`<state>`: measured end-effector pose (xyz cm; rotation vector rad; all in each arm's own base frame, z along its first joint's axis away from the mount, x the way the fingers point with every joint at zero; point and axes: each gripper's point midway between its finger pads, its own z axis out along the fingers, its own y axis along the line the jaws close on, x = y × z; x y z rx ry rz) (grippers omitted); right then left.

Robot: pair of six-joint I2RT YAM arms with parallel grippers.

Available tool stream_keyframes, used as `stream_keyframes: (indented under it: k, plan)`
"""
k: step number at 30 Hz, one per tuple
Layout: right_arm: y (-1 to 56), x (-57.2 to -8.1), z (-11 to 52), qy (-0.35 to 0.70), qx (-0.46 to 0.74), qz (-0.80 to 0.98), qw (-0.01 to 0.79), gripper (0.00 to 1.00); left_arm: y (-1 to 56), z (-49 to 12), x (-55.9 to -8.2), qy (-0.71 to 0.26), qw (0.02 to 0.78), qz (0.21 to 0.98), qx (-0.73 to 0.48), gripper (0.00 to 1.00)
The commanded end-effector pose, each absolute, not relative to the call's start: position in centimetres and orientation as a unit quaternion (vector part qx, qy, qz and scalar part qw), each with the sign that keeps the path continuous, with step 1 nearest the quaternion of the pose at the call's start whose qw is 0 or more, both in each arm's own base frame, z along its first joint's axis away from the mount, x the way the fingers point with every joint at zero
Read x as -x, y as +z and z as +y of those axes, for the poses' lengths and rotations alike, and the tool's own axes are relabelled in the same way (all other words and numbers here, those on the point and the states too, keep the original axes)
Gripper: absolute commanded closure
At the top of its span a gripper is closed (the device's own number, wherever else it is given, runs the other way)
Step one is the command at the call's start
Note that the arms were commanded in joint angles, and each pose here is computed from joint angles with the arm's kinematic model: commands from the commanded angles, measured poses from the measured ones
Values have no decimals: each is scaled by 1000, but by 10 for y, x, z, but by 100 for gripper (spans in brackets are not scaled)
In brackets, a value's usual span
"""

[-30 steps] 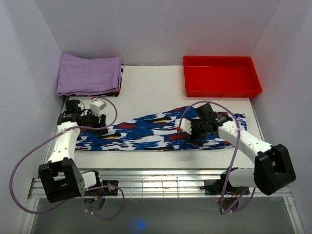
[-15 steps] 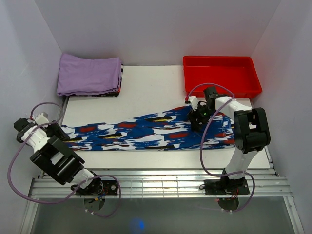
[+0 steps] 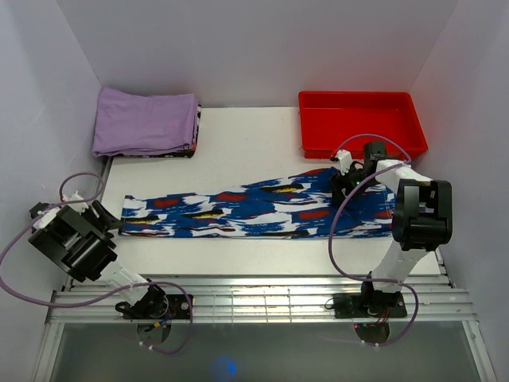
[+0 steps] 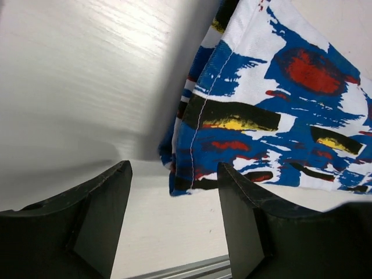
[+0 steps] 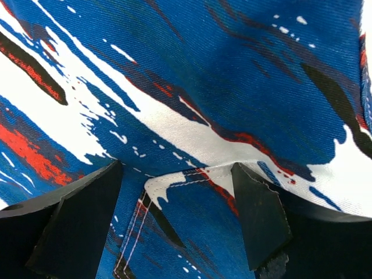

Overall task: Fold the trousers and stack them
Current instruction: Fold the trousers

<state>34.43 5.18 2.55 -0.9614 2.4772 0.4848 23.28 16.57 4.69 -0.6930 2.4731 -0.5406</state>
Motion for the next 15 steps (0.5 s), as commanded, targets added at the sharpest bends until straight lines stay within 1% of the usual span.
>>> stream_keyframes:
  k: [1, 4, 6, 9, 13, 15]
  plan:
    - [-7, -287, 35, 178, 317, 926, 98, 17, 57, 158, -260, -249, 302, 895, 216, 29]
    - [4, -292, 39, 188, 318, 923, 105, 16, 45, 161, -270, -256, 304, 892, 218, 30]
    - [10, -296, 40, 186, 320, 922, 113, 14, 30, 161, -270, -254, 287, 895, 229, 32]
    - [20, -302, 42, 190, 321, 920, 118, 12, 9, 156, -274, -252, 258, 900, 246, 40]
    - [34, -306, 45, 196, 323, 917, 126, 9, -4, 132, -289, -257, 236, 908, 233, 46]
    - [46, -311, 46, 196, 327, 914, 137, 9, -4, 125, -297, -264, 234, 906, 233, 60]
